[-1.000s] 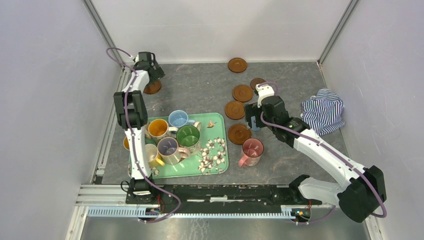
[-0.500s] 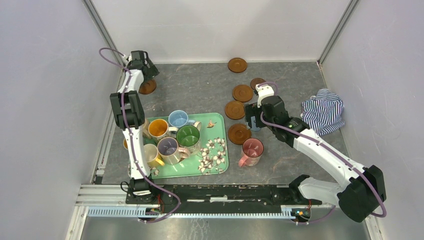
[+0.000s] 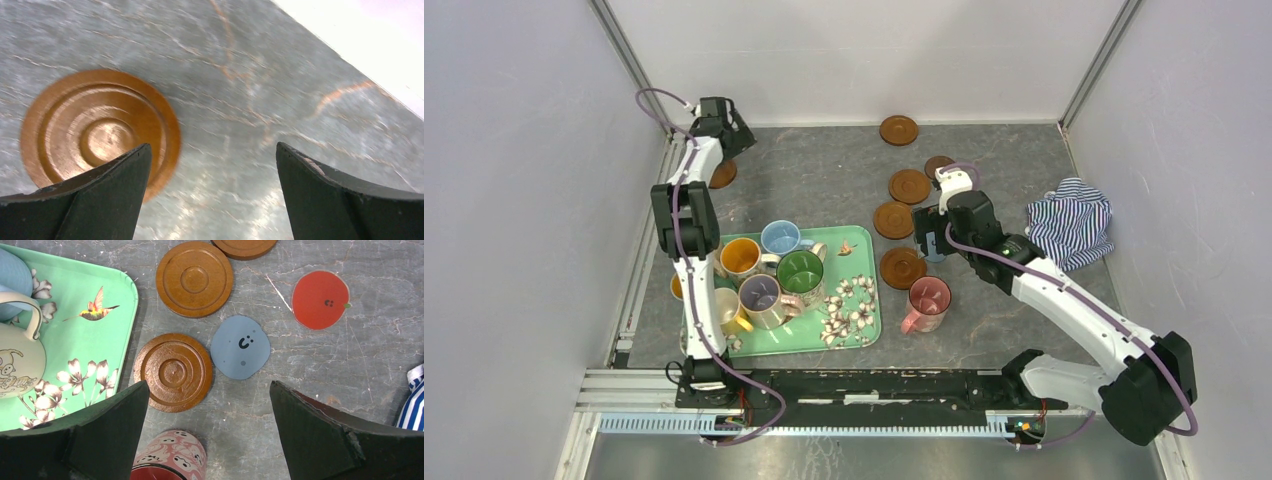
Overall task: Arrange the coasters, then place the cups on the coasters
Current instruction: Move the coaster to the center of the board.
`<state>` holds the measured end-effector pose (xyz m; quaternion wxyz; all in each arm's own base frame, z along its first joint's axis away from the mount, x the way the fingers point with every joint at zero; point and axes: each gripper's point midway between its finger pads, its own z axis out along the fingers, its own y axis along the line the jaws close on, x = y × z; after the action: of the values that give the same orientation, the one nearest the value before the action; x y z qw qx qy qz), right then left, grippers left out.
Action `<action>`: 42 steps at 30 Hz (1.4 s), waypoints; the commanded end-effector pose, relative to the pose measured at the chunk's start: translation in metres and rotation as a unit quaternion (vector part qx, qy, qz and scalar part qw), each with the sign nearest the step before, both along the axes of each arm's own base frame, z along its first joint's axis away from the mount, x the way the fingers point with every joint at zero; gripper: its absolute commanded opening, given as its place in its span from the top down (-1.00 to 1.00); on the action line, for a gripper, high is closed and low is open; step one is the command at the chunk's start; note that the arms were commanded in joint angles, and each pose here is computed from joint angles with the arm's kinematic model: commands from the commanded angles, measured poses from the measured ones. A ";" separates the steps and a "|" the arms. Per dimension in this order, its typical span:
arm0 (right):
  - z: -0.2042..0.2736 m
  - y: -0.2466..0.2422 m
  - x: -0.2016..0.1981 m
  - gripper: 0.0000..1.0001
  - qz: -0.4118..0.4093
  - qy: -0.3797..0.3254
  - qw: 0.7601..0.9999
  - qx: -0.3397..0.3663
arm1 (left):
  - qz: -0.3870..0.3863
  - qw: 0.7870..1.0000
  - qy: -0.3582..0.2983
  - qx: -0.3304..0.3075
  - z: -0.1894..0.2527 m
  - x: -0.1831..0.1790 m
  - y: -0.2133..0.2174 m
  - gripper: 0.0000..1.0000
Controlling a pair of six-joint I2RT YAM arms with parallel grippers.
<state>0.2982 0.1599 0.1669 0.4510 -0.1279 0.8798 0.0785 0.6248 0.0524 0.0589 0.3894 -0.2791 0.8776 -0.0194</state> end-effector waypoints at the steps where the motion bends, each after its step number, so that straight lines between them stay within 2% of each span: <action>1: 0.036 -0.002 0.006 -0.96 -0.006 -0.045 0.999 0.018 | -0.048 0.995 -0.088 0.027 0.093 0.008 -0.038 -0.99; 9: 0.050 -0.016 -0.002 -0.96 -0.028 -0.070 0.997 0.020 | -0.121 0.986 -0.108 0.029 0.124 -0.008 -0.130 -0.99; 16: 0.059 -0.028 -0.009 -0.96 -0.042 -0.083 0.995 0.017 | -0.197 0.969 -0.149 0.008 0.145 -0.015 -0.246 -0.99; 23: 0.063 -0.043 -0.017 -0.96 -0.062 -0.092 0.994 0.009 | -0.252 0.954 -0.159 -0.015 0.140 -0.025 -0.333 -0.99; 30: 0.065 -0.050 -0.022 -0.96 -0.075 -0.096 0.992 0.010 | -0.296 0.944 -0.146 -0.028 0.122 -0.050 -0.387 -0.99; 36: 0.067 -0.054 -0.026 -0.96 -0.077 -0.091 0.993 0.004 | -0.305 0.929 -0.200 -0.064 0.122 -0.026 -0.424 -0.99; 42: 0.065 -0.055 -0.028 -0.96 -0.076 -0.084 0.994 0.001 | -0.293 0.916 -0.262 -0.085 0.111 0.001 -0.442 -0.99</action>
<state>0.2705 0.1105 0.2209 0.5185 -0.0772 0.8508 0.0381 0.6010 -0.3716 0.1381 0.4981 0.0003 0.8373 -0.2254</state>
